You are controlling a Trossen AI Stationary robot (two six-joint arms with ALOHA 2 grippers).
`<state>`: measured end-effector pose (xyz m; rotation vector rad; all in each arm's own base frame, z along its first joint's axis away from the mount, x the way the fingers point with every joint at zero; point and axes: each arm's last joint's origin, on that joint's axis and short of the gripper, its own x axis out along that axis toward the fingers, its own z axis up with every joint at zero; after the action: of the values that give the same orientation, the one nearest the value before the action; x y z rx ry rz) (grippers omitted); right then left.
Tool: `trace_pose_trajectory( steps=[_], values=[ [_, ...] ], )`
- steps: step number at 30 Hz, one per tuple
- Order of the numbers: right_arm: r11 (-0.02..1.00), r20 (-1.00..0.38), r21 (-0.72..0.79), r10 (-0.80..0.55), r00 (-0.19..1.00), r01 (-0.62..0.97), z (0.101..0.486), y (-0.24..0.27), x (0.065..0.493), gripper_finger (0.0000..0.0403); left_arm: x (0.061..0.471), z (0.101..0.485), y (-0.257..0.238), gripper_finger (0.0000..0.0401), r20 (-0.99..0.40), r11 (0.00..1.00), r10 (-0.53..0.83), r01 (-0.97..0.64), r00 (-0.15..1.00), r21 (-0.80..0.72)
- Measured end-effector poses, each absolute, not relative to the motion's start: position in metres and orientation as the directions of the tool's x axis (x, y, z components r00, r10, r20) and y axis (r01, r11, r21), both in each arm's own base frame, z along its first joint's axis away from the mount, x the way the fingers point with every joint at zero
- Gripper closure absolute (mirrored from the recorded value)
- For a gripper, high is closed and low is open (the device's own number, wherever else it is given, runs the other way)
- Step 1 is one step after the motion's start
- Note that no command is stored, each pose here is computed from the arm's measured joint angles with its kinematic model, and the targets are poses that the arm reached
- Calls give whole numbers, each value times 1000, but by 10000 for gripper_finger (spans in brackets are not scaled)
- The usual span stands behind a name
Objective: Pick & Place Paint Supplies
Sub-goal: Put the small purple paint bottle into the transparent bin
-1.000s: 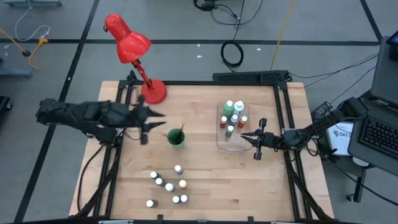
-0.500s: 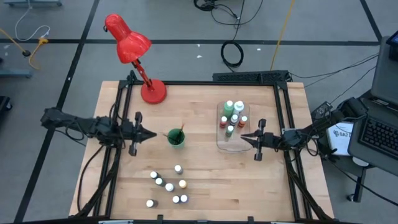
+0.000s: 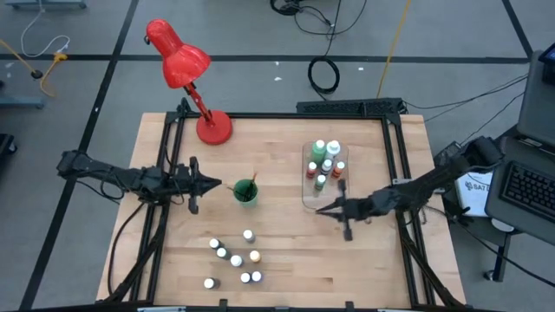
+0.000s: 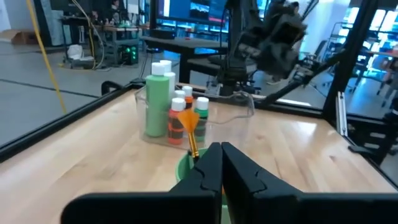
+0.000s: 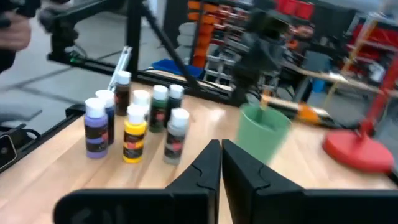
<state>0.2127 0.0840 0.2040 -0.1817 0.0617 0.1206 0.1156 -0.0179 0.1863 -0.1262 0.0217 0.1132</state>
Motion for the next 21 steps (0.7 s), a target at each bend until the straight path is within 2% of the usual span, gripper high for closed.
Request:
trace_pose_trajectory(
  steps=[3, 7, 10, 15, 17, 21],
  values=[
    [946, -86, -243, 197, 977, -213, 212, 102, 244, 395, 116, 185, -18, 397, -40, 986, 111, -115, 993, -119],
    [906, -110, -244, 329, 938, -346, 212, 131, 286, 375, 116, 185, -18, 384, -42, 987, 111, -115, 993, -115],
    [893, -129, -238, 361, 924, -382, 206, 153, 312, 335, 116, 185, -18, 384, -39, 988, 110, -113, 993, -101],
    [892, -125, -152, 409, 904, -425, 197, 188, 348, 242, 116, 185, -18, 398, -44, 989, 103, -107, 994, -102],
    [908, -101, -113, 393, 914, -403, 198, 201, 362, 208, 116, 184, -19, 397, -49, 989, 82, -87, 995, -119],
    [967, -95, -93, 228, 969, -237, 184, 220, 388, 159, 116, 183, -20, 384, -62, 988, 50, -58, 997, -142]
  ],
)
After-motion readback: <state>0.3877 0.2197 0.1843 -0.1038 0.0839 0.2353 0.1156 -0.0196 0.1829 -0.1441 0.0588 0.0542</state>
